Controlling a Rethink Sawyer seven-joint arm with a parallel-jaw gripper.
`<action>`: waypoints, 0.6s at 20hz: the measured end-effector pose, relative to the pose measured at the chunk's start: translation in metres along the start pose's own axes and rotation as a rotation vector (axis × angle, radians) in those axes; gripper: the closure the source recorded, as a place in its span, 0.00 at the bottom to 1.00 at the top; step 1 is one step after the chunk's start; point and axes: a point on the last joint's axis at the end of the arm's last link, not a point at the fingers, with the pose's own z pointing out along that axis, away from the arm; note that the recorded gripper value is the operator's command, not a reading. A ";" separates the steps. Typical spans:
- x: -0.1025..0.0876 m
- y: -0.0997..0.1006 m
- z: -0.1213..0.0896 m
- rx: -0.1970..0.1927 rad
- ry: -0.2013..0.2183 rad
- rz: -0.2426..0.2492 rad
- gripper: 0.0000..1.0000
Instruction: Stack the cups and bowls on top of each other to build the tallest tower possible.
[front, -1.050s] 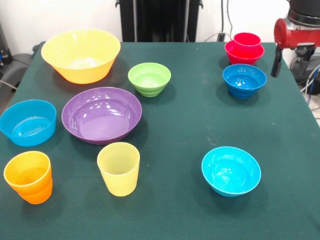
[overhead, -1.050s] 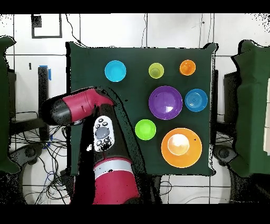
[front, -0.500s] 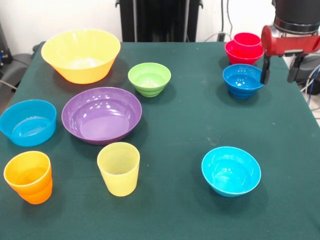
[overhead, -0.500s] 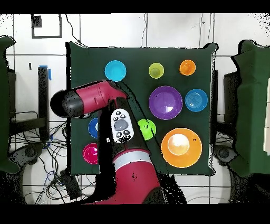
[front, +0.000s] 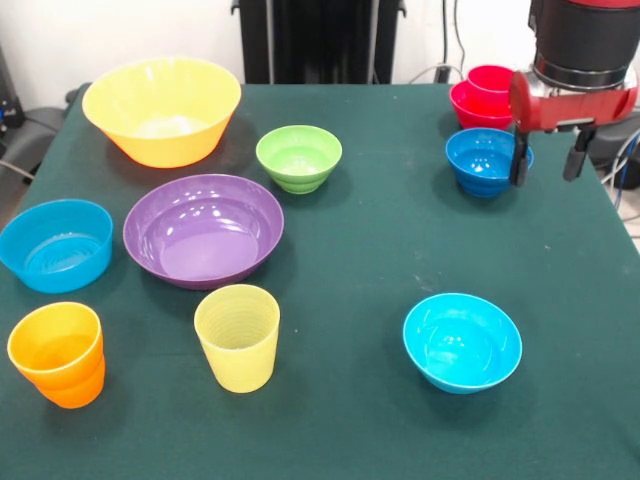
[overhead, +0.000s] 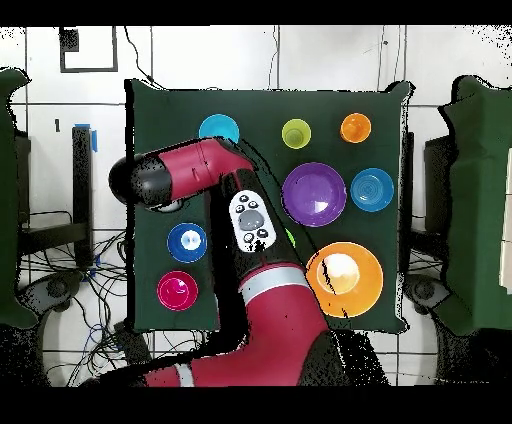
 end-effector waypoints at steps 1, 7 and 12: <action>-0.002 -0.003 -0.001 -0.006 0.010 -0.011 0.00; -0.006 -0.033 -0.011 -0.037 0.036 -0.050 0.00; -0.003 -0.072 -0.026 -0.028 0.025 -0.029 0.00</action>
